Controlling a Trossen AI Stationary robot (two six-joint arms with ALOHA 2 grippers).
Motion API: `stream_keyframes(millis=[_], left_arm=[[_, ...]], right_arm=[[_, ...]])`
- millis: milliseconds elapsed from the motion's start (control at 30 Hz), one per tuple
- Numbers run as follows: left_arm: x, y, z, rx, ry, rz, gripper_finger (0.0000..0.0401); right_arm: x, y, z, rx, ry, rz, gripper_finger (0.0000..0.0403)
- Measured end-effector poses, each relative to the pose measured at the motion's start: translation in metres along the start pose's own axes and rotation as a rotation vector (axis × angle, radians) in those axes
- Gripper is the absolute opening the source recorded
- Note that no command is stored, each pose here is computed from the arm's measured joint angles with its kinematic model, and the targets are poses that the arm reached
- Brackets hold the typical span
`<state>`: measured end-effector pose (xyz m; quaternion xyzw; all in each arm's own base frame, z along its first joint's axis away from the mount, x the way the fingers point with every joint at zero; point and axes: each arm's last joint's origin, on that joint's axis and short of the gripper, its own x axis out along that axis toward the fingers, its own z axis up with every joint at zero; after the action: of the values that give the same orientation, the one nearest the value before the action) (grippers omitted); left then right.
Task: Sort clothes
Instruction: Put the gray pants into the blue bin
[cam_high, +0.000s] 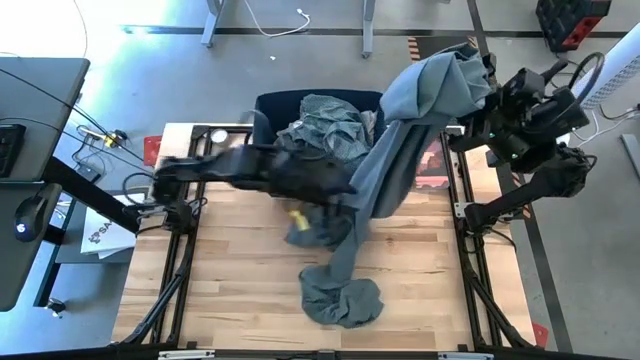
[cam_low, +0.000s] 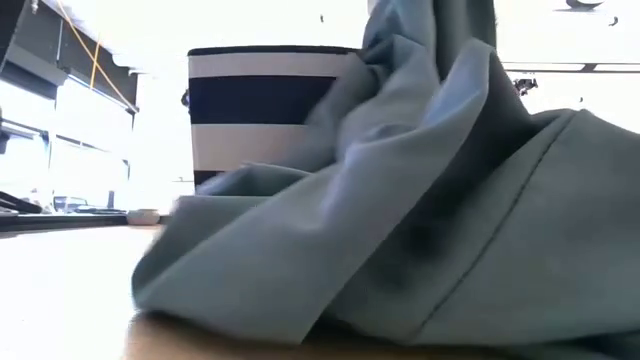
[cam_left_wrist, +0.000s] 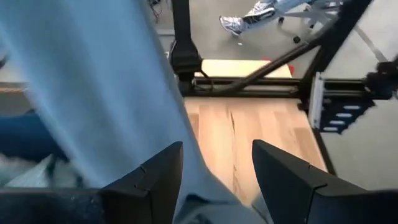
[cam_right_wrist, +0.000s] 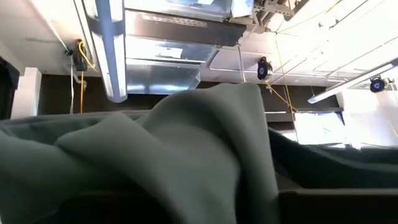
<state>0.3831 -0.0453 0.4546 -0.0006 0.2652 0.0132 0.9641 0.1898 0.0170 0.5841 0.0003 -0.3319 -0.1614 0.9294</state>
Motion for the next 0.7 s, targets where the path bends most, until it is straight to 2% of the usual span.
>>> stream_keyframes(millis=[67,133,200,300,367,533,700], left_arm=[[0.028,0.006,0.000,-0.012,-0.029,0.015,0.0191],[0.051,0.013,0.003,-0.079,-0.091,0.029,0.0191],[0.071,0.018,0.007,-0.151,-0.169,-0.007,0.0191],[0.088,0.021,0.014,-0.187,-0.288,-0.050,0.0174],[0.087,0.020,0.020,-0.178,-0.361,-0.065,0.0142],[0.060,0.037,0.042,-0.148,-0.487,-0.041,0.0019],[0.022,0.058,0.060,-0.165,-0.629,-0.010,0.0004]], right_arm=[[-0.003,0.000,0.004,0.032,-0.009,0.014,0.0001],[-0.007,0.000,0.011,0.108,-0.027,0.056,0.0001],[-0.013,-0.001,0.021,0.185,-0.053,0.128,0.0001],[-0.022,-0.001,0.034,0.298,-0.088,0.261,0.0001],[-0.026,0.000,0.039,0.356,-0.098,0.332,0.0001],[-0.030,0.008,0.042,0.425,-0.091,0.449,0.0001],[-0.029,0.016,0.036,0.405,-0.064,0.472,0.0001]])
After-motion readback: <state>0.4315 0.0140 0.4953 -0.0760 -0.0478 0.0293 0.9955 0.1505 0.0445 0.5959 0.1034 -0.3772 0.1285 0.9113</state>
